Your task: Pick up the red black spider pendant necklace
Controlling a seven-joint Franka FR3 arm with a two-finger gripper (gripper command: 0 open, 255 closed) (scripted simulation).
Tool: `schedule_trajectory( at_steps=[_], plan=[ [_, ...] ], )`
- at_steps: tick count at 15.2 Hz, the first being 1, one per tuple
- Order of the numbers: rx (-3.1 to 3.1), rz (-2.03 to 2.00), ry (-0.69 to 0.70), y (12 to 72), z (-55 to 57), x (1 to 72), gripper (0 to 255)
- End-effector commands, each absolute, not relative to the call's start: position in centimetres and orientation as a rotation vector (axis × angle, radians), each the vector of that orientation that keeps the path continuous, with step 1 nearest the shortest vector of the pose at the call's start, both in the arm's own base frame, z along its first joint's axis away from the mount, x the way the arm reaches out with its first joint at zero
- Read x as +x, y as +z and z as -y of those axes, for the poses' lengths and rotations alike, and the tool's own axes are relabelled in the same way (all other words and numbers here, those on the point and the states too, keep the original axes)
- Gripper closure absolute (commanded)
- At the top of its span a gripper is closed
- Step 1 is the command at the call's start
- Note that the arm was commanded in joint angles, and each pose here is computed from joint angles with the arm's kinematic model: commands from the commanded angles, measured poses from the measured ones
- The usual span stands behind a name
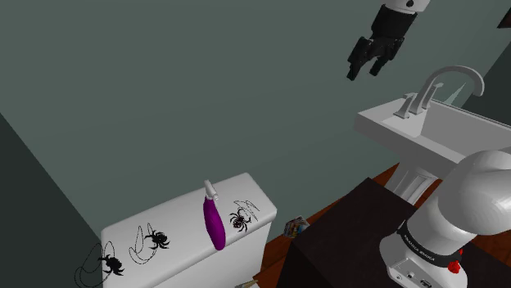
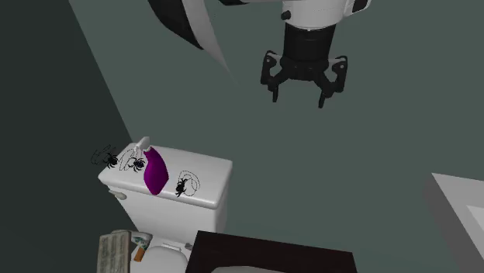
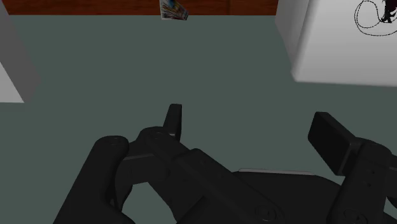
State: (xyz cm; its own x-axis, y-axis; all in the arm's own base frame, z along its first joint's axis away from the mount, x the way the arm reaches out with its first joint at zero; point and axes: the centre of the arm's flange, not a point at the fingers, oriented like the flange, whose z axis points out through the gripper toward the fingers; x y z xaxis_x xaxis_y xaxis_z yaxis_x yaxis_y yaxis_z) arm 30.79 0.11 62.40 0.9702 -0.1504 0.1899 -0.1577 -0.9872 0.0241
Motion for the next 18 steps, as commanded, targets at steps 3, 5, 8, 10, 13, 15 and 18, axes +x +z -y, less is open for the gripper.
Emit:
schedule_trajectory(
  at_steps=[3, 5, 8, 10, 13, 15, 18],
  plan=[
    [3.074, 0.237, 0.276, 60.7, -2.1, 31.3, 0],
    [3.069, 0.233, 0.26, 58.9, -4.2, 31.9, 0],
    [3.061, 0.227, 0.235, 56.3, -7.2, 32.6, 0],
    [3.056, 0.223, 0.219, 54.5, -9.2, 33.1, 0],
    [3.047, 0.217, 0.195, 51.8, -12.1, 33.7, 0],
    [3.042, 0.213, 0.179, 50.0, -14.1, 34.1, 0],
    [3.033, 0.206, 0.156, 47.2, -17.0, 34.7, 0]
  ],
)
